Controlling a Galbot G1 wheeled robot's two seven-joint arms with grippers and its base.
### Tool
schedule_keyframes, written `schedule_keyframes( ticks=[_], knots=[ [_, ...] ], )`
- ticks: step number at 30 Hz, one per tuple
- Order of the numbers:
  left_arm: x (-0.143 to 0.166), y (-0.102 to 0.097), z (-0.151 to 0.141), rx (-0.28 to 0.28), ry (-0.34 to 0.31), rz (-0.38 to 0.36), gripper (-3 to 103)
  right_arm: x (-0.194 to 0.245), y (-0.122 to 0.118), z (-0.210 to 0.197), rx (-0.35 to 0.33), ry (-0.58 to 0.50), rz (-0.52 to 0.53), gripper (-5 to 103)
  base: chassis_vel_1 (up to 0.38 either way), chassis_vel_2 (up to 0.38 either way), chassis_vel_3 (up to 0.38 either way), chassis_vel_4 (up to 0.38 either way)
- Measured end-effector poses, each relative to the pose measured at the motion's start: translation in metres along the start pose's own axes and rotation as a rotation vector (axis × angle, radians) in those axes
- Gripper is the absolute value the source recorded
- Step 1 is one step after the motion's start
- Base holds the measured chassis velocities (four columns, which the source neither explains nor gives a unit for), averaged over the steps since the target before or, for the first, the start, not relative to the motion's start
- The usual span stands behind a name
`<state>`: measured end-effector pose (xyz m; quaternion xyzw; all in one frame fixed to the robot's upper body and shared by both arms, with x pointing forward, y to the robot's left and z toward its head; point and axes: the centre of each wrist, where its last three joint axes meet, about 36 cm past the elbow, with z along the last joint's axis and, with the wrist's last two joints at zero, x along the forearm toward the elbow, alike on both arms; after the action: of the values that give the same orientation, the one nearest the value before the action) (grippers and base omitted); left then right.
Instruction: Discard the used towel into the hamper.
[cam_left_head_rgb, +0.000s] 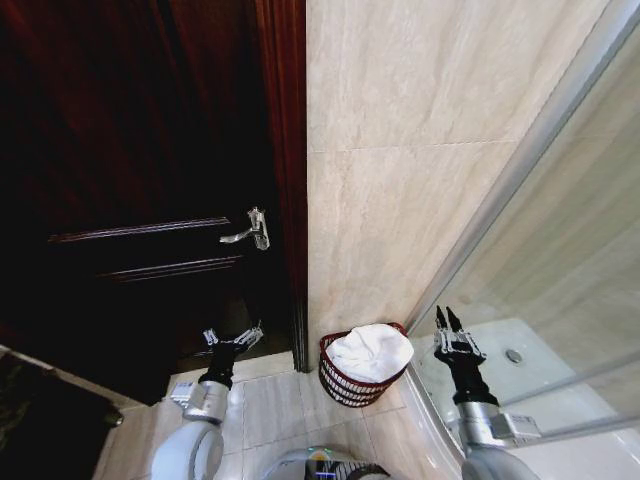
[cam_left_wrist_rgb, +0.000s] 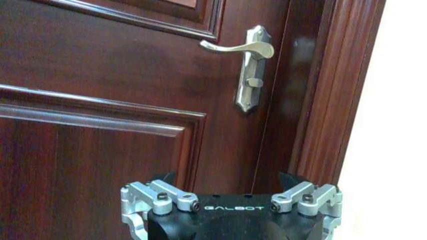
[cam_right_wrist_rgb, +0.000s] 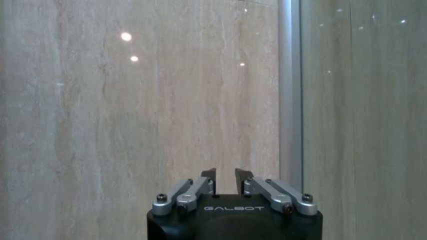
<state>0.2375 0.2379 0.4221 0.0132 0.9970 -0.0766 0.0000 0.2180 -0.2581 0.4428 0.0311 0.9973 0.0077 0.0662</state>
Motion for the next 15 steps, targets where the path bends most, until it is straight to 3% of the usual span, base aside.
schedule_keyframes(
  ticks=[7, 15],
  knots=[
    [0.0, 0.0001, 0.0, 0.0, 0.0, 0.001, 100, -0.0001, 0.0, 0.0003, 0.0, 0.001, -0.001, 18, 0.014, -0.005, -0.012, 0.016],
    [0.0, 0.0002, 0.0, 0.0, 0.001, 0.001, 100, 0.0, -0.0001, 0.0007, 0.0, 0.002, -0.001, 18, 0.121, -0.13, -0.144, 0.126]
  ],
)
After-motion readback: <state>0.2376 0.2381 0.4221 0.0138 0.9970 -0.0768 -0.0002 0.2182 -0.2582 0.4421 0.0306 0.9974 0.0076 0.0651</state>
